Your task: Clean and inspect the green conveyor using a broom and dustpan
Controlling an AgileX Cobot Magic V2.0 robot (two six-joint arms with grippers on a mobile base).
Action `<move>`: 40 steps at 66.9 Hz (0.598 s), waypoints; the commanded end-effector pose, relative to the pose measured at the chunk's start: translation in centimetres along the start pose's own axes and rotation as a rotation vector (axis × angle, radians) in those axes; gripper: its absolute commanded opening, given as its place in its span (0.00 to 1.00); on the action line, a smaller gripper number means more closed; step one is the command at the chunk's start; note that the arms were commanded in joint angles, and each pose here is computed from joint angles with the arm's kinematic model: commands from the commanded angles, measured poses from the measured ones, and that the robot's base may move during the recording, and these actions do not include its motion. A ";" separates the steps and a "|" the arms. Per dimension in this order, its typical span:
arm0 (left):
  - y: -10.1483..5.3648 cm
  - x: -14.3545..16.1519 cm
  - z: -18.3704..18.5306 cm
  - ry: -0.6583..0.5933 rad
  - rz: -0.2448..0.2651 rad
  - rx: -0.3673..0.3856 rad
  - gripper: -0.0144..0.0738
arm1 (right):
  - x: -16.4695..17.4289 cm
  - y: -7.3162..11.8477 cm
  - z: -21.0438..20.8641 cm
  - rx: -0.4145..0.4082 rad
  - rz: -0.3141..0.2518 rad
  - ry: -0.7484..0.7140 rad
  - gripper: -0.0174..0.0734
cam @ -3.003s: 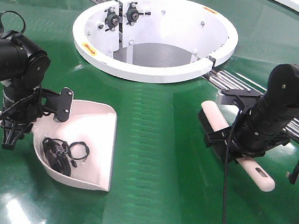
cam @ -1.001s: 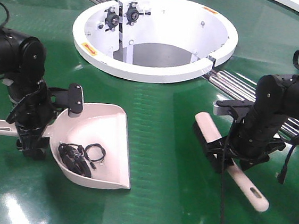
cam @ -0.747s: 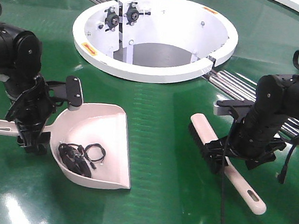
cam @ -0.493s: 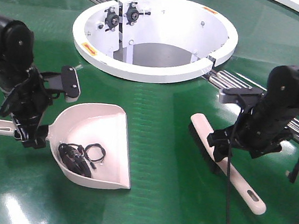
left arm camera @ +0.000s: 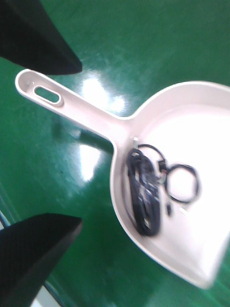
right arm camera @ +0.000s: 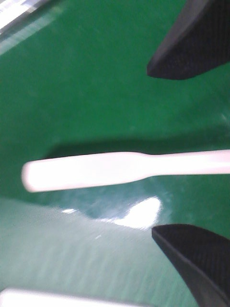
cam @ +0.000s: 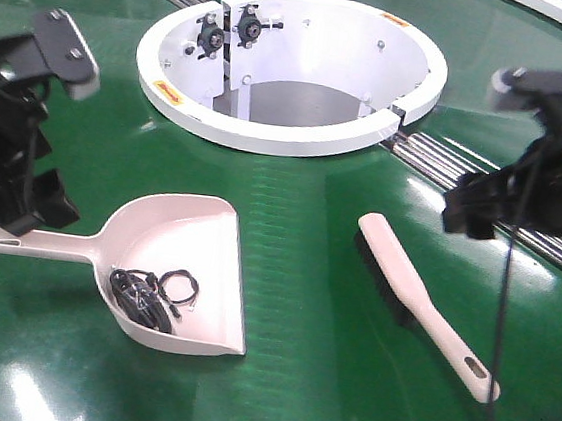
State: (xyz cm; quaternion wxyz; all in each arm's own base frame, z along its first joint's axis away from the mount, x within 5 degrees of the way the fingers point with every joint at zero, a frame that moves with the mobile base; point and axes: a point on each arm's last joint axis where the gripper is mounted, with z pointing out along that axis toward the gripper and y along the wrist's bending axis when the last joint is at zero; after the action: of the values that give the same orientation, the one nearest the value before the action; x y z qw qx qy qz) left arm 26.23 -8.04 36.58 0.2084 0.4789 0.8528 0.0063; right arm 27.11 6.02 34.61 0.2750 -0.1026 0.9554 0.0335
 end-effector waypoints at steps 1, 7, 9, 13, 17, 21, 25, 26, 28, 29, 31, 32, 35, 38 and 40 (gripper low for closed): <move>-0.9 -0.4 -3.8 -0.163 -0.043 -0.062 0.79 | -0.2 -0.1 -4.8 0.010 -0.023 -0.193 0.83; -1.4 0.0 -5.3 -0.209 -0.098 -0.086 0.78 | 0.7 -0.1 -7.6 0.012 -0.032 -0.269 0.83; -1.5 0.1 -5.7 -0.225 -0.109 -0.097 0.77 | 1.0 -0.1 -8.5 0.012 -0.032 -0.294 0.83; -1.9 0.4 -6.7 -0.255 -0.168 -0.110 0.76 | 1.6 -0.1 -10.2 0.013 -0.032 -0.352 0.83; -2.3 0.7 -7.7 -0.289 -0.248 -0.123 0.74 | 2.3 -0.1 -12.0 0.014 -0.034 -0.417 0.83; -2.5 1.0 -8.7 -0.337 -0.320 -0.156 0.73 | 3.0 0.0 -13.8 0.015 -0.034 -0.491 0.83; -2.9 1.5 -9.7 -0.410 -0.353 -0.203 0.71 | 3.6 0.0 -15.3 0.016 -0.034 -0.560 0.83; -3.0 1.6 -9.9 -0.427 -0.360 -0.214 0.71 | 3.8 0.0 -15.5 0.017 -0.034 -0.574 0.83; -3.3 2.0 -10.4 -0.470 -0.360 -0.244 0.70 | 4.2 0.0 -16.0 0.017 -0.035 -0.616 0.83; -3.4 2.1 -10.6 -0.486 -0.359 -0.257 0.70 | 4.3 0.0 -16.2 0.018 -0.037 -0.640 0.83; -3.8 2.5 -10.7 -0.514 -0.360 -0.275 0.70 | 4.9 0.0 -16.6 0.021 -0.041 -0.677 0.83; -4.0 2.8 -11.0 -0.543 -0.359 -0.293 0.69 | 5.2 0.0 -16.5 0.022 -0.044 -0.684 0.83; -4.7 3.6 -11.3 -0.594 -0.360 -0.325 0.69 | 6.2 0.0 -16.4 0.028 -0.059 -0.726 0.83; -5.4 4.4 -11.2 -0.635 -0.362 -0.351 0.69 | 7.3 0.0 -16.0 0.035 -0.073 -0.762 0.83; -5.9 5.0 -11.2 -0.659 -0.363 -0.365 0.69 | 7.9 0.0 -15.7 0.041 -0.085 -0.789 0.83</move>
State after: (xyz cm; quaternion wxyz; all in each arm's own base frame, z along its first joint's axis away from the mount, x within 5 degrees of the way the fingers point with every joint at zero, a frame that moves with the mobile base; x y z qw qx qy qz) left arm 16.80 -5.54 42.92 0.4664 0.2803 0.8384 -0.0299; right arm 13.39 2.99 43.63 0.5595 -0.1084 0.8202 0.0509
